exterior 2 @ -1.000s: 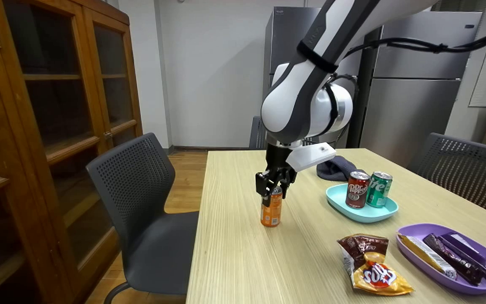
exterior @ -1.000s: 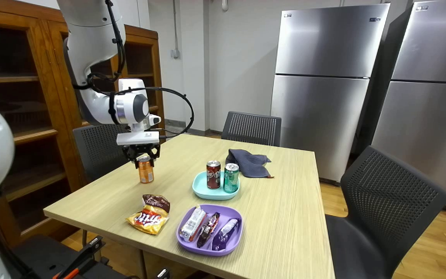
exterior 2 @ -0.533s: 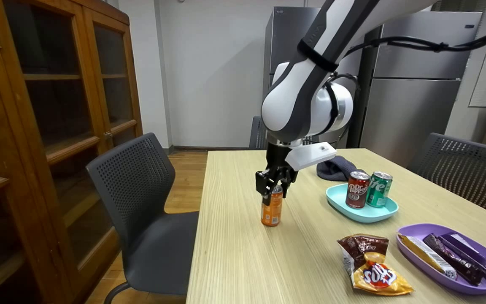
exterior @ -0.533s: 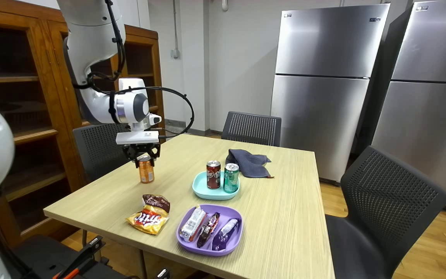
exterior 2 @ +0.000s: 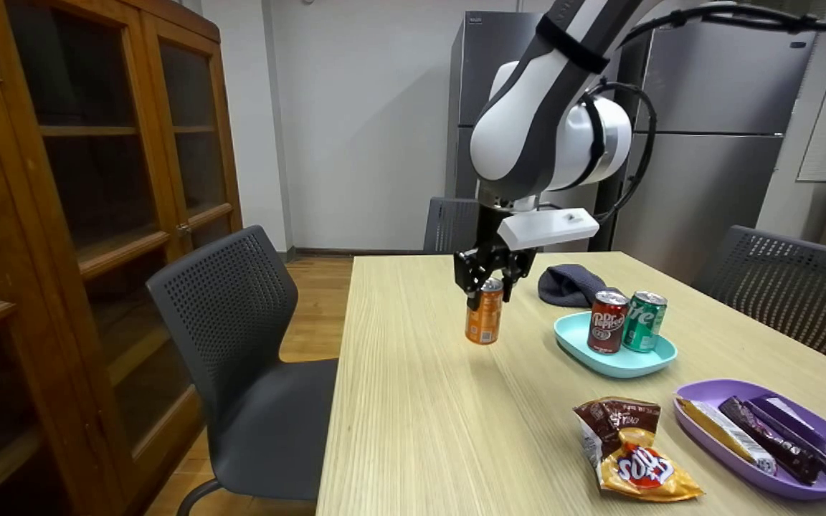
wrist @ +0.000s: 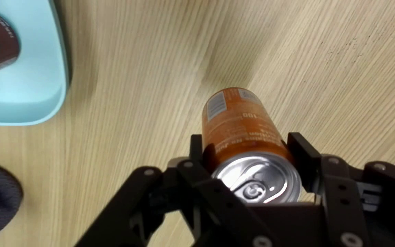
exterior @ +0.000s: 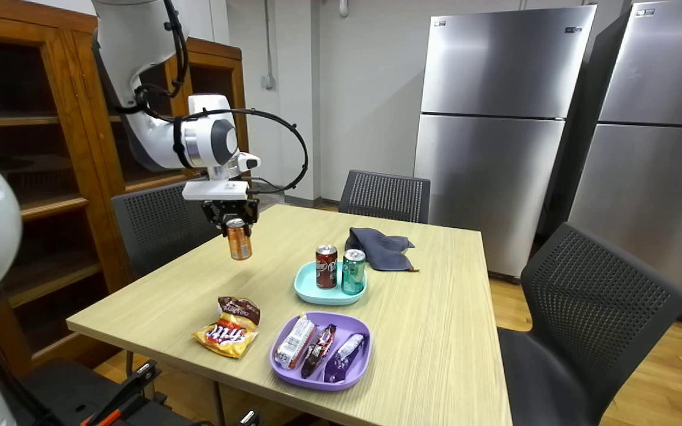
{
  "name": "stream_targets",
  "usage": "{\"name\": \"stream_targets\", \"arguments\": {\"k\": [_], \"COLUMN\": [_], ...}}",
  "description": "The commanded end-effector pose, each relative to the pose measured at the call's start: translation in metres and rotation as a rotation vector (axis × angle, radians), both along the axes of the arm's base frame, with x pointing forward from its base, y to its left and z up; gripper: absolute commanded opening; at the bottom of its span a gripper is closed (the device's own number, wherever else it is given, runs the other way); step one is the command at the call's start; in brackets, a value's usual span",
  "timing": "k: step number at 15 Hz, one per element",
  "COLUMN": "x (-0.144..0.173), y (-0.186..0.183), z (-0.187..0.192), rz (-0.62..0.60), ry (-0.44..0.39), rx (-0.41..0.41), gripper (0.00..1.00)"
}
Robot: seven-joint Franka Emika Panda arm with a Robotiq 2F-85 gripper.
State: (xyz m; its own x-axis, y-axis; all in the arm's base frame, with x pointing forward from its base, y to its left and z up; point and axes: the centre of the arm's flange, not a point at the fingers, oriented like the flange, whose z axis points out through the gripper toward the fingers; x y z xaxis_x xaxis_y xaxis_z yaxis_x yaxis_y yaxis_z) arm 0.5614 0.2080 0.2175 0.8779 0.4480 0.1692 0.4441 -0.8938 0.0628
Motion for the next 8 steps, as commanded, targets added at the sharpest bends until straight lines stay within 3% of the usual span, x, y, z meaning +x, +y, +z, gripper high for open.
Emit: {"name": "stream_targets", "arguments": {"k": [1,8], "x": [-0.017,-0.032], "y": [-0.023,-0.068], "z": [0.033,0.046], "rz": [-0.088,-0.197], "ry": [-0.013,-0.013], "rx": [-0.015,-0.015], "gripper": [0.38,0.38]}}
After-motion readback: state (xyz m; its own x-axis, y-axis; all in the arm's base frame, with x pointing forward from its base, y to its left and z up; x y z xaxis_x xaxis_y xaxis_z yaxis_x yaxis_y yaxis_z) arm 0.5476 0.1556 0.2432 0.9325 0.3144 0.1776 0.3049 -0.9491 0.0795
